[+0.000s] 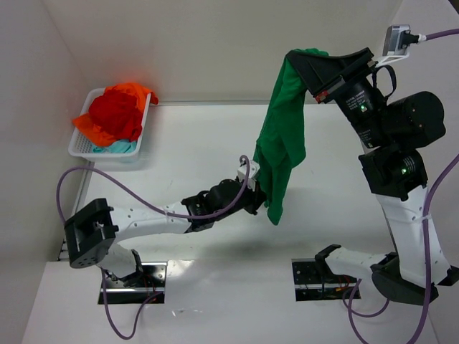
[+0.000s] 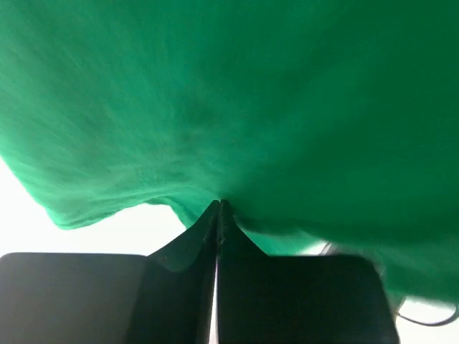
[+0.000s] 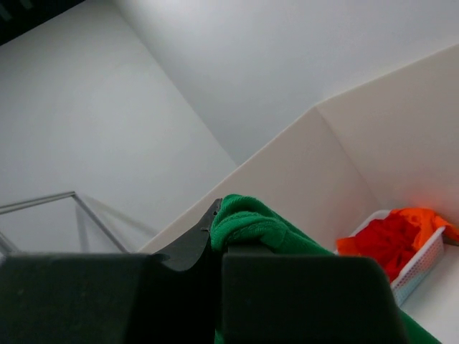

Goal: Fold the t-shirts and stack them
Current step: Move the tshirt to the center of the board

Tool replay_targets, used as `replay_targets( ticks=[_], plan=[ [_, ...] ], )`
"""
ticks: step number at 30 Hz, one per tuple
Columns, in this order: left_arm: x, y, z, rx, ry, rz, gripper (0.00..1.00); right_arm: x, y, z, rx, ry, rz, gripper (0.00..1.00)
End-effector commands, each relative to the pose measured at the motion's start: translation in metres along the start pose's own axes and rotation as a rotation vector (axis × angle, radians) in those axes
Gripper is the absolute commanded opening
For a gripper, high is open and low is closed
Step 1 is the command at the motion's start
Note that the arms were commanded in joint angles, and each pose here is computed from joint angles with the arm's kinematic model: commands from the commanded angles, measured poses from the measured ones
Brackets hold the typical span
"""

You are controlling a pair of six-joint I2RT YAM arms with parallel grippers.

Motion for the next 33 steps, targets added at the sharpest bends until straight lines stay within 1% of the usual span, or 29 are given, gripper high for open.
replay_targets(
  ticks=[1, 2, 4, 5, 7, 8, 10, 11, 13, 14, 15, 16, 17, 18, 19, 20, 21, 22, 23, 26, 27, 28, 29, 30, 32, 33],
  plan=[
    [0.022, 0.005, -0.056, 0.044, -0.154, -0.08, 0.0, 0.013, 0.001, -0.016, 0.049, -0.083, 0.033, 0.0],
    [0.034, 0.009, -0.066, 0.05, -0.181, -0.103, 0.0, 0.012, -0.004, -0.015, 0.048, -0.088, 0.048, 0.0],
    [0.051, 0.02, -0.073, 0.053, -0.195, -0.161, 0.0, 0.014, -0.016, -0.014, 0.054, -0.099, 0.091, 0.0],
    [0.069, 0.027, -0.087, 0.067, -0.245, -0.2, 0.0, 0.014, -0.018, -0.012, 0.063, -0.093, 0.099, 0.0],
    [0.088, 0.036, -0.096, 0.08, -0.286, -0.24, 0.0, 0.015, -0.027, -0.006, 0.06, -0.08, 0.118, 0.0],
    [0.106, 0.041, -0.11, 0.097, -0.334, -0.266, 0.0, 0.015, -0.03, -0.004, 0.049, -0.075, 0.125, 0.0],
    [0.121, 0.047, -0.109, 0.099, -0.34, -0.285, 0.0, 0.014, -0.04, 0.005, 0.045, -0.051, 0.141, 0.0],
    [0.132, 0.046, -0.118, 0.086, -0.365, -0.279, 0.0, 0.011, -0.045, 0.009, 0.031, -0.04, 0.142, 0.0],
    [0.134, 0.048, -0.108, 0.054, -0.327, -0.275, 0.02, 0.01, -0.045, 0.014, 0.021, -0.023, 0.124, 0.0],
    [0.136, 0.046, -0.108, 0.052, -0.322, -0.261, 0.07, 0.008, -0.052, 0.021, 0.006, 0.0, 0.133, 0.0],
    [0.134, 0.037, -0.105, 0.012, -0.301, -0.207, 0.17, 0.004, -0.056, 0.022, 0.006, 0.0, 0.133, 0.0],
    [0.133, 0.033, -0.104, 0.008, -0.293, -0.18, 0.31, 0.002, -0.059, 0.026, 0.004, 0.014, 0.135, 0.0],
    [0.126, 0.031, -0.093, -0.016, -0.255, -0.161, 0.57, 0.002, -0.055, 0.024, 0.006, 0.009, 0.127, 0.0],
    [0.121, 0.027, -0.088, -0.023, -0.235, -0.14, 0.68, -0.002, -0.06, 0.028, -0.007, 0.023, 0.133, 0.0],
    [0.117, 0.025, -0.084, -0.026, -0.224, -0.126, 0.73, -0.006, -0.059, 0.028, -0.006, 0.027, 0.12, 0.0],
    [0.108, 0.025, -0.073, -0.036, -0.187, -0.126, 0.75, -0.006, -0.054, 0.025, -0.003, 0.02, 0.109, 0.0],
    [0.103, 0.025, -0.07, -0.038, -0.178, -0.129, 0.79, -0.009, -0.055, 0.027, -0.004, 0.029, 0.106, 0.0],
    [0.099, 0.024, -0.072, -0.038, -0.181, -0.128, 0.8, -0.013, -0.051, 0.023, -0.002, 0.022, 0.096, 0.0],
    [0.09, 0.026, -0.061, -0.046, -0.147, -0.138, 0.8, -0.015, -0.05, 0.022, -0.001, 0.02, 0.092, 0.0],
    [0.074, 0.024, -0.059, -0.047, -0.144, -0.139, 0.8, -0.02, -0.043, 0.022, 0.001, 0.039, 0.061, 0.0],
    [0.07, 0.027, -0.056, -0.049, -0.14, -0.158, 0.8, -0.022, -0.042, 0.021, 0.002, 0.037, 0.057, 0.0],
    [0.066, 0.028, -0.061, -0.045, -0.153, -0.171, 0.8, -0.022, -0.034, 0.019, -0.006, 0.037, 0.031, 0.0],
    [0.059, 0.037, -0.056, -0.06, -0.142, -0.223, 0.8, -0.025, -0.034, 0.022, -0.016, 0.048, 0.021, 0.0],
    [0.057, 0.038, -0.064, -0.055, -0.163, -0.241, 0.8, -0.025, -0.034, 0.022, -0.016, 0.048, 0.02, 0.0],
    [0.049, 0.045, -0.061, -0.059, -0.156, -0.289, 0.79, -0.024, -0.031, 0.025, -0.026, 0.071, 0.006, 0.0],
    [0.047, 0.047, -0.06, -0.059, -0.158, -0.303, 0.76, -0.024, -0.031, 0.025, -0.026, 0.071, 0.006, 0.0]
  ],
)
Point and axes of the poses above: each gripper's point midway between its finger pads, its own x axis back along the fingers, its own y axis along the line the jaws close on, z = x × y, the point moved 1 cm from there along x, back along the fingers, and after that the axes turned 6 degrees about -x, right-handed, at the moved point
